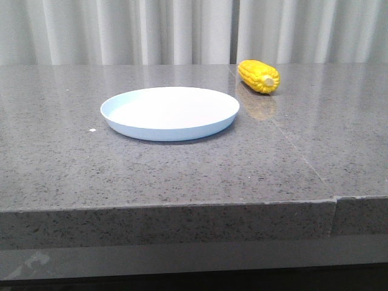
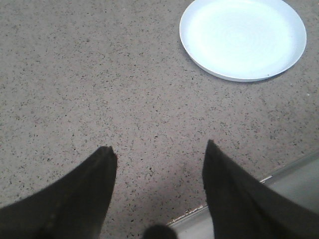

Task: Place corn on plate with both arms
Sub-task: 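Lift the left gripper away from the plate and withdraw, then lower the right gripper onto the yellow corn cob and grasp it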

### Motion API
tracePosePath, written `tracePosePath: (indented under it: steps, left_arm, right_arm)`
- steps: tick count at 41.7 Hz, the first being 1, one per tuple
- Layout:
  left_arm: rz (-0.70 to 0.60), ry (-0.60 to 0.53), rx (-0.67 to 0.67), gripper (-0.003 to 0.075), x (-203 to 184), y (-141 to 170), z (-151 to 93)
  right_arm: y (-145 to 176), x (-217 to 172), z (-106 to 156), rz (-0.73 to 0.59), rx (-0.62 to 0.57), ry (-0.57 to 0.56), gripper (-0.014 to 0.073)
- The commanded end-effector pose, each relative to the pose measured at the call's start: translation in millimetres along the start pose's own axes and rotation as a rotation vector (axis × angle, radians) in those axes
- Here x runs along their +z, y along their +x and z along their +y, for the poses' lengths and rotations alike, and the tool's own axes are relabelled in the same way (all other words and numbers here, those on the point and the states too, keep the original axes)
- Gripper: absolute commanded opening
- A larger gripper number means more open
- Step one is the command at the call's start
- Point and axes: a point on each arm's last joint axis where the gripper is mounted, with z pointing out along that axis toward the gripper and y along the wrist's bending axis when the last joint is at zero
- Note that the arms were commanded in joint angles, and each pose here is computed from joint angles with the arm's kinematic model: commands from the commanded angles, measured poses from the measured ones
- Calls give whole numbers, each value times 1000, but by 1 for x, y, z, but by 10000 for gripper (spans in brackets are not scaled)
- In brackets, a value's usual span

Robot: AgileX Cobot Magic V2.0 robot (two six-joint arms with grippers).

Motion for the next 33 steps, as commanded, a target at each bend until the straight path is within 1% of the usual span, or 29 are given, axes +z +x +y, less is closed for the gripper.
tracePosePath:
  steps: [1, 9, 11, 18, 27, 33]
  left_arm:
    - [-96, 3, -3, 376, -6, -11, 0]
    - [-96, 3, -3, 376, -6, -11, 0]
    - [-96, 3, -3, 376, -6, -11, 0]
    - [-96, 3, -3, 376, -6, -11, 0]
    - [-96, 3, -3, 376, -6, -11, 0]
    - [-96, 3, -3, 376, -6, -11, 0]
  right_arm:
    - [-29, 0, 4, -84, -26, -12, 615]
    - [-70, 24, 16, -80, -65, -44, 615]
    - [-81, 35, 20, -68, -70, -55, 615]
    - [-117, 62, 34, -68, -58, -105, 615]
    - [-157, 109, 38, -82, -53, -111, 615]
    - [-173, 143, 39, -87, -44, -111, 615]
